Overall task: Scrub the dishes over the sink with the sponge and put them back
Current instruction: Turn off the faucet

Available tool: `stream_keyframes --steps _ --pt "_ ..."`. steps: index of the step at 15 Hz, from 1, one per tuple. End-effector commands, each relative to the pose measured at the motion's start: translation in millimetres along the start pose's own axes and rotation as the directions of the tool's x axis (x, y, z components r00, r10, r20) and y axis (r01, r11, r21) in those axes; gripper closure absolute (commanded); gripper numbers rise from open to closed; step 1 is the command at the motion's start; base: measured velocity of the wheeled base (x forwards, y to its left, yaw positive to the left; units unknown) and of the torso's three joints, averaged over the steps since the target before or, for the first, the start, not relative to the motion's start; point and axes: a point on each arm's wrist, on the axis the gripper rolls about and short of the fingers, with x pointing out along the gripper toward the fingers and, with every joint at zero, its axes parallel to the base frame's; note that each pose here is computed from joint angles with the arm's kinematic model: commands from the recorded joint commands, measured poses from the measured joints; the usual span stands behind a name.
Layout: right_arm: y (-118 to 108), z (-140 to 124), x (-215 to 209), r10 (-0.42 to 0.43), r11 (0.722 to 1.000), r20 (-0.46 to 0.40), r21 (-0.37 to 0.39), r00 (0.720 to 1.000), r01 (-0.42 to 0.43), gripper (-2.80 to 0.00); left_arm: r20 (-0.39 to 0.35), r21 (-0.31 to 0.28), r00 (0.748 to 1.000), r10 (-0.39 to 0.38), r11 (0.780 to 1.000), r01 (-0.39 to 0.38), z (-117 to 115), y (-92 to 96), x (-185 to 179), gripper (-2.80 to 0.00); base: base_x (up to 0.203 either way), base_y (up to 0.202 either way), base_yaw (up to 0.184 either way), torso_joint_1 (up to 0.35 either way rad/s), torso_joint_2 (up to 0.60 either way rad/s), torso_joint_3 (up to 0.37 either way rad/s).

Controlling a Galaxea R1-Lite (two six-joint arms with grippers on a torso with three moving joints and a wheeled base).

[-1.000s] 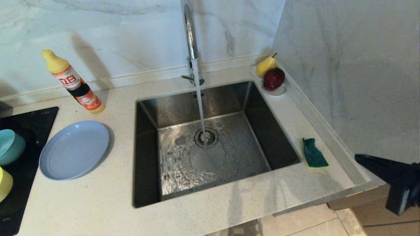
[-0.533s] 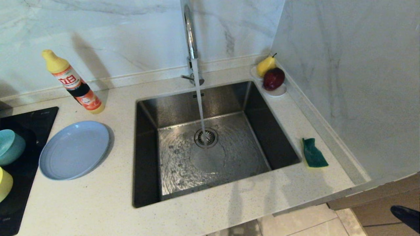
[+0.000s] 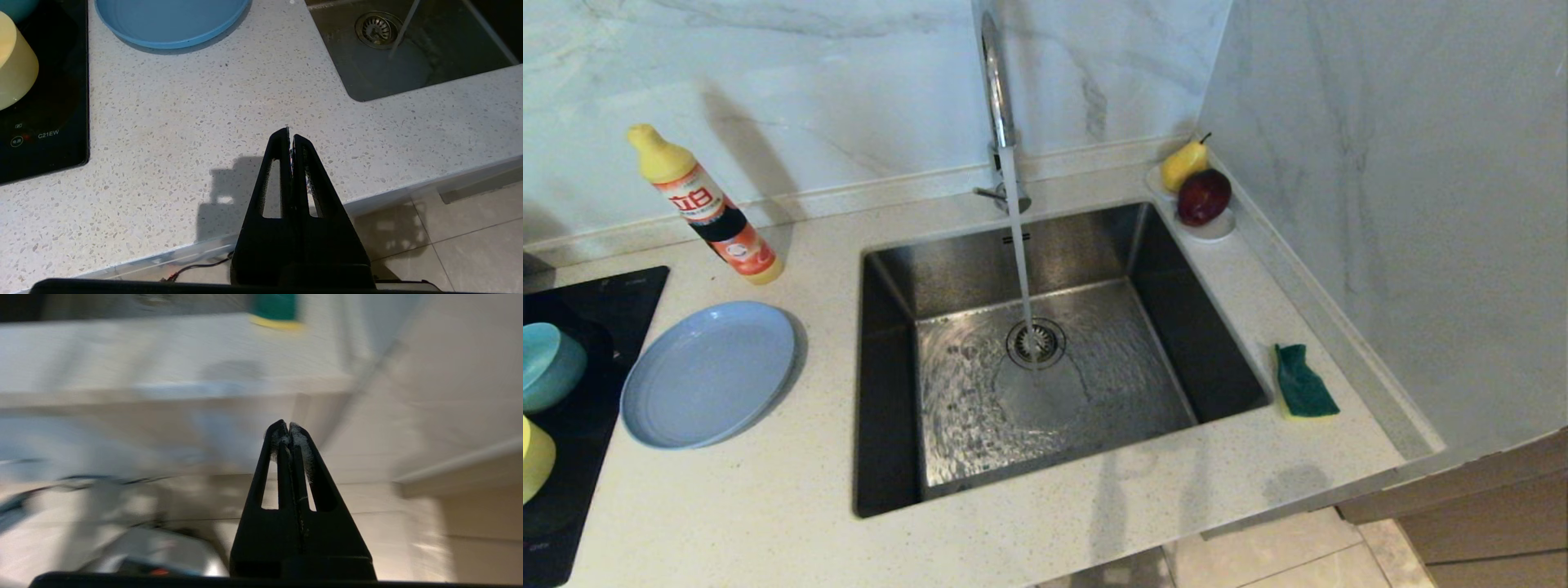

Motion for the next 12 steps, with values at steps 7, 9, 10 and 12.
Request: stream_keyframes --steps 7,9,10,12 --pt "0.7 -46.4 -10.1 -0.163 0.987 0.067 0.022 0.984 0.162 0.00 -0.001 -0.001 1.000 -0.001 1.000 0.001 0.0 0.0 0.1 0.00 0.000 0.000 0.000 0.000 0.00 0.000" --pt "0.7 -46.1 -10.1 -0.160 0.987 0.071 0.033 0.985 0.158 0.00 -0.001 -0.001 1.000 0.000 1.000 0.000 0.1 0.0 0.1 0.00 0.000 0.000 0.000 0.000 0.00 0.000" --pt "0.8 -46.1 -10.1 -0.160 0.987 0.071 0.033 0.985 0.158 0.00 0.000 -0.001 1.000 -0.001 1.000 0.001 0.2 0.0 0.1 0.00 0.000 0.000 0.000 0.000 0.00 0.000" --pt "0.7 -46.1 -10.1 -0.160 0.987 0.070 0.033 0.985 0.158 0.00 -0.001 -0.001 1.000 -0.001 1.000 0.001 0.0 0.0 0.1 0.00 0.000 0.000 0.000 0.000 0.00 0.000"
